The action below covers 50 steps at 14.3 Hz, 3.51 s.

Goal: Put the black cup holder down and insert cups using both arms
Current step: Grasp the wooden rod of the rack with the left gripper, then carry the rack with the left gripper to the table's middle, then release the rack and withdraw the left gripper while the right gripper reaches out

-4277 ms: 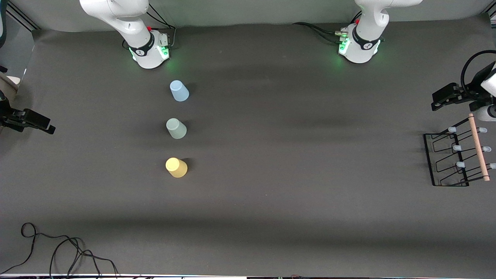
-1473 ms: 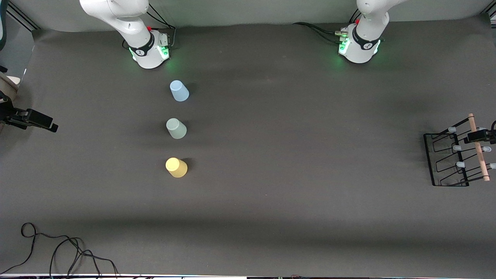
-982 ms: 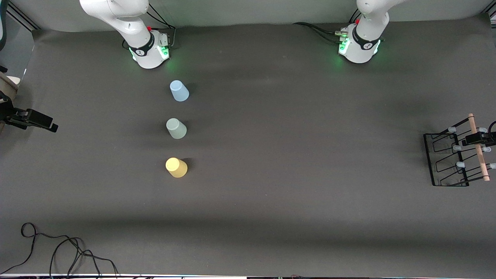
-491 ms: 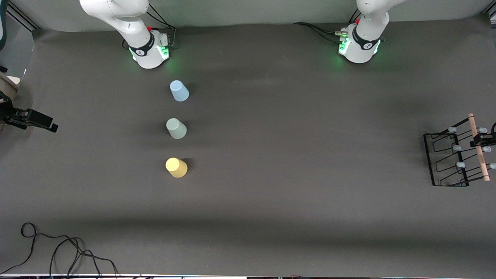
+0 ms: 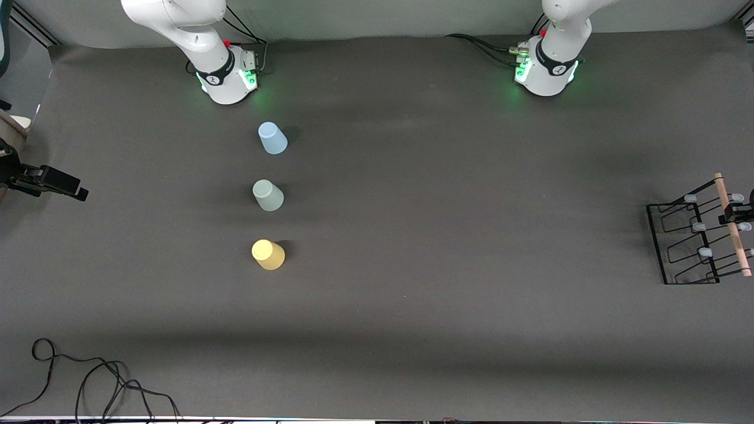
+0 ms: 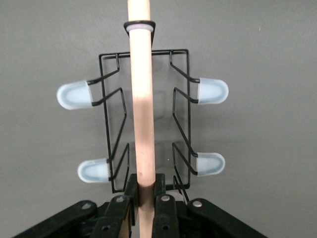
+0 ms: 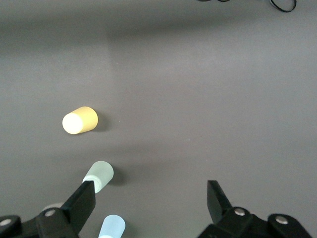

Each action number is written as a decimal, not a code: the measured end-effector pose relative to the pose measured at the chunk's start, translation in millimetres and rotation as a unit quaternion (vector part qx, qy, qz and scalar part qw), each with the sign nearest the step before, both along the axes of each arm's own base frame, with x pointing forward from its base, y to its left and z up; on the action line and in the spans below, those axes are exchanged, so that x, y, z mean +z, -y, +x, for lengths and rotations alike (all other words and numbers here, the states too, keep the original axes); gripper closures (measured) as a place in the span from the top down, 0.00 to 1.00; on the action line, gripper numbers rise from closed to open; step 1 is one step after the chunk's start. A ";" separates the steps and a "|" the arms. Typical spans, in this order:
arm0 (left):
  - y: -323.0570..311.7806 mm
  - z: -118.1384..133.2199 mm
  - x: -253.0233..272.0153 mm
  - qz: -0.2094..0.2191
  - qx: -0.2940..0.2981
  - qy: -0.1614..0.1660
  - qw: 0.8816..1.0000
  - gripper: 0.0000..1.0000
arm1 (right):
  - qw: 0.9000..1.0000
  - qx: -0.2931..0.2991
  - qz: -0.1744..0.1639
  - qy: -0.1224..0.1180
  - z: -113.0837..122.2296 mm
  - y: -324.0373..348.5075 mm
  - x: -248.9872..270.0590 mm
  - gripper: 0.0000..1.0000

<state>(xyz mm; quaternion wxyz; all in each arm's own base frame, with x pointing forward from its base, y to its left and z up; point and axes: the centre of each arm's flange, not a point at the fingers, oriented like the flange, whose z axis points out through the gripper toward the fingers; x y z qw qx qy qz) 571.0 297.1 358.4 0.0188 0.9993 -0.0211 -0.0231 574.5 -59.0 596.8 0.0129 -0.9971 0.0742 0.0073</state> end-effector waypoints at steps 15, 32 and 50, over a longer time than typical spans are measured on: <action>364.1 76.1 115.7 0.002 -0.005 -0.007 1.000 0.16 | 1.000 0.000 0.000 0.000 0.0 0.2 -0.2 1.00; 803.5 -58.8 -14.5 -0.003 0.047 0.025 0.999 0.16 | 1.000 0.000 0.000 0.000 0.0 0.2 -0.2 1.00; 809.5 -38.2 50.5 -0.014 0.090 0.028 0.995 1.00 | 1.000 0.000 0.000 0.000 0.0 0.2 -0.2 1.00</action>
